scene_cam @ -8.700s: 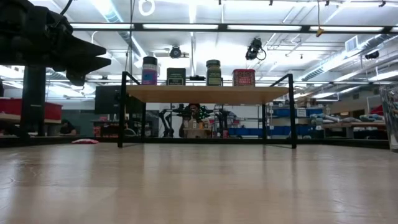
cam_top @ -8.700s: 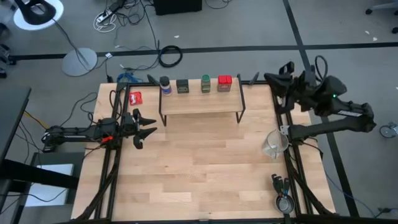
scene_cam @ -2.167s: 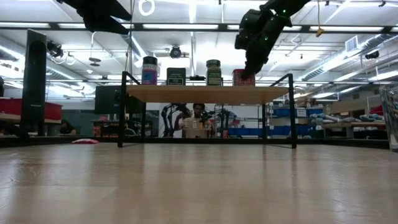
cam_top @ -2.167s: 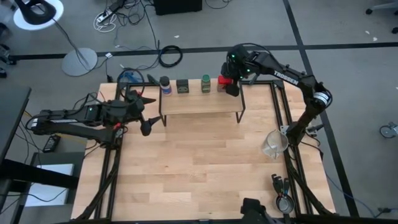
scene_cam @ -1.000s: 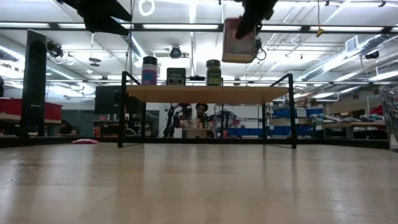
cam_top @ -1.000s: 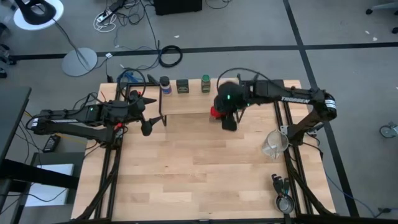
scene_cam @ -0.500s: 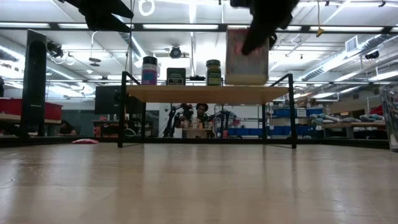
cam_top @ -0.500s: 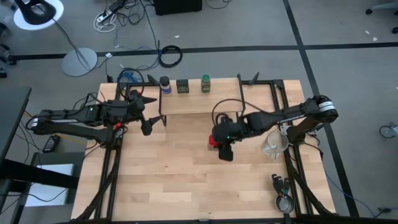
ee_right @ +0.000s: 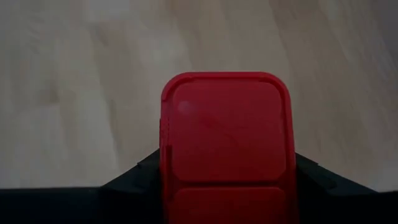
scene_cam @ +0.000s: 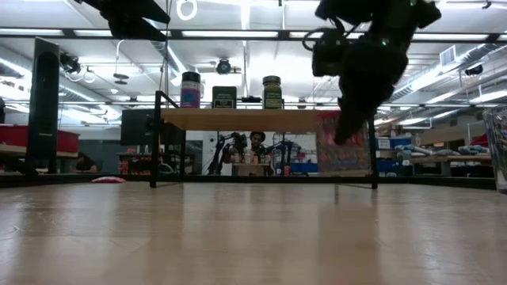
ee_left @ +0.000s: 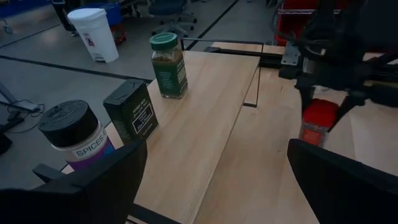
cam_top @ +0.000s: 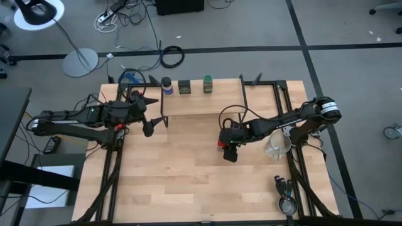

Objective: Shelf spices
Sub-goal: Remove the red seasoning can from the shelf, then remove the green seasoning bottle from the shelf

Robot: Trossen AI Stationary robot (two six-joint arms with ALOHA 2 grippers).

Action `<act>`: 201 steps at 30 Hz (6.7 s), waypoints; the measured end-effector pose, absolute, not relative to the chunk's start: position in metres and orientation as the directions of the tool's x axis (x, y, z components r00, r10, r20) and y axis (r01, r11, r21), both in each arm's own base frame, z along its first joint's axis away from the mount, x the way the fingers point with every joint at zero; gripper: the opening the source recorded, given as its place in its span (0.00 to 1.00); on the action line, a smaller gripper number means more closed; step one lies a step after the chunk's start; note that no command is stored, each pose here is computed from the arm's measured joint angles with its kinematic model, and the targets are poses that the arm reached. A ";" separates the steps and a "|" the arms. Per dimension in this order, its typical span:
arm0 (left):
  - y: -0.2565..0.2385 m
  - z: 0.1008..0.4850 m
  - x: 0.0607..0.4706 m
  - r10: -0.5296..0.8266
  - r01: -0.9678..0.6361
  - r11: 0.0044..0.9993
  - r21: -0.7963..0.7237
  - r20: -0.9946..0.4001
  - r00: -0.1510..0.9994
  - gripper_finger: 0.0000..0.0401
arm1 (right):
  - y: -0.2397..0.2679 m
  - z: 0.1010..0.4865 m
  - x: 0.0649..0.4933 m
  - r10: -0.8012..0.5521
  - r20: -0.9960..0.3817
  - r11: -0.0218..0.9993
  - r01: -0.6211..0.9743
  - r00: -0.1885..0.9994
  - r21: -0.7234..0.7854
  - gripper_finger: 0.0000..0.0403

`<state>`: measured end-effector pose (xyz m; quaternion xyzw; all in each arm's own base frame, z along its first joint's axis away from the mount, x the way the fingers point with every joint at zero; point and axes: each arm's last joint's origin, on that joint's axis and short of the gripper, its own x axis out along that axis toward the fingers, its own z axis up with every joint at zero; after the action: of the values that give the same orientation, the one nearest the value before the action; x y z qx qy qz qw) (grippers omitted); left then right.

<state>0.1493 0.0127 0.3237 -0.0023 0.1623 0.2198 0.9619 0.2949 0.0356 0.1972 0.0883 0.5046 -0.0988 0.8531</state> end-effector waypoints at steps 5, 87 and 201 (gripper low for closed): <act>0.013 0.324 0.149 0.422 -0.424 0.903 0.067 -0.314 0.850 0.98 | 0.032 0.190 0.291 -0.081 -0.889 0.964 0.262 0.450 0.045 0.51; 0.013 0.325 0.150 0.423 -0.425 0.903 0.063 -0.302 0.854 0.98 | -0.156 0.371 0.312 -0.429 -0.457 0.903 0.382 0.779 -0.197 0.80; 0.013 0.325 0.150 0.423 -0.427 0.902 0.054 -0.302 0.855 0.98 | 0.061 0.180 0.367 -0.253 -0.617 0.925 0.373 0.745 0.071 0.50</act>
<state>0.1499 0.0127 0.3248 -0.0074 0.1550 0.2207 0.9629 0.3670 0.0614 0.1801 0.0952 0.3149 -0.1683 0.9292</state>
